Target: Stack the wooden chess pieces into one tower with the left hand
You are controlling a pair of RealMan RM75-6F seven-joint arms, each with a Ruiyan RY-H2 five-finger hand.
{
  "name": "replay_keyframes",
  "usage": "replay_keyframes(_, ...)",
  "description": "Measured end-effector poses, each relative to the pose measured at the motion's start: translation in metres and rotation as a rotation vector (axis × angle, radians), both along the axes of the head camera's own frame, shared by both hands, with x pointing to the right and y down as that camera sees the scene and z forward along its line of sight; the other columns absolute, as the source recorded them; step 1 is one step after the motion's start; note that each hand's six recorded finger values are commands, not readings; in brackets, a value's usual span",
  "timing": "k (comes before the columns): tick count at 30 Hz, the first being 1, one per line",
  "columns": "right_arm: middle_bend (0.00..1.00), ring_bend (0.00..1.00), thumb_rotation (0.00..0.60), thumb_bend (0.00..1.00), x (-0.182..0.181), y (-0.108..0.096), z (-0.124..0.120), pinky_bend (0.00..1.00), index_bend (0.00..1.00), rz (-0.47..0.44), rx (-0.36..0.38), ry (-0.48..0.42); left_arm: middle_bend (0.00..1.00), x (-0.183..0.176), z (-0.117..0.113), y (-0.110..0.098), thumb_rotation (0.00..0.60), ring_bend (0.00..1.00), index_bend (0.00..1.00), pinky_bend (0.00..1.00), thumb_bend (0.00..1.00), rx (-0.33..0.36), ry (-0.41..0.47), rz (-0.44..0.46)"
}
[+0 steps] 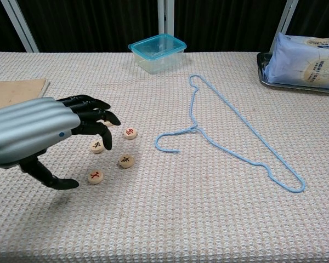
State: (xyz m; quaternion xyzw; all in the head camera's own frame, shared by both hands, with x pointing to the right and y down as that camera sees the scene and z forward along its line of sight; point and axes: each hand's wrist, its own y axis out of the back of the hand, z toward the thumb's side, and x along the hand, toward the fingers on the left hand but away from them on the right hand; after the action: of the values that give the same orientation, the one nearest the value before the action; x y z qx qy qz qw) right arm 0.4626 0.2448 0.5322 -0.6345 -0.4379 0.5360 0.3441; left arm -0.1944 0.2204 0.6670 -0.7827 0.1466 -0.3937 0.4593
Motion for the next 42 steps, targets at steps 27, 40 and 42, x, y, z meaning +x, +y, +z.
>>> replay_keyframes(27,0.0,0.0,0.6,0.25,0.003,0.0,-0.002,0.0,0.0,0.005,-0.002,-0.009,0.1,0.005,0.022,0.006,0.6,0.0,0.41,0.0,0.2,-0.021,-0.076,0.063)
replay_keyframes(40,0.0,0.0,0.6,0.25,0.003,0.0,-0.001,0.0,0.0,0.003,-0.012,-0.007,0.1,0.006,0.026,-0.001,0.6,0.0,0.43,0.0,0.26,-0.028,-0.077,0.057)
replay_keyframes(42,0.0,0.0,0.6,0.25,0.003,0.0,-0.001,0.0,0.0,0.004,-0.014,-0.007,0.1,0.007,0.027,0.0,0.6,0.0,0.44,0.0,0.27,-0.031,-0.078,0.059)
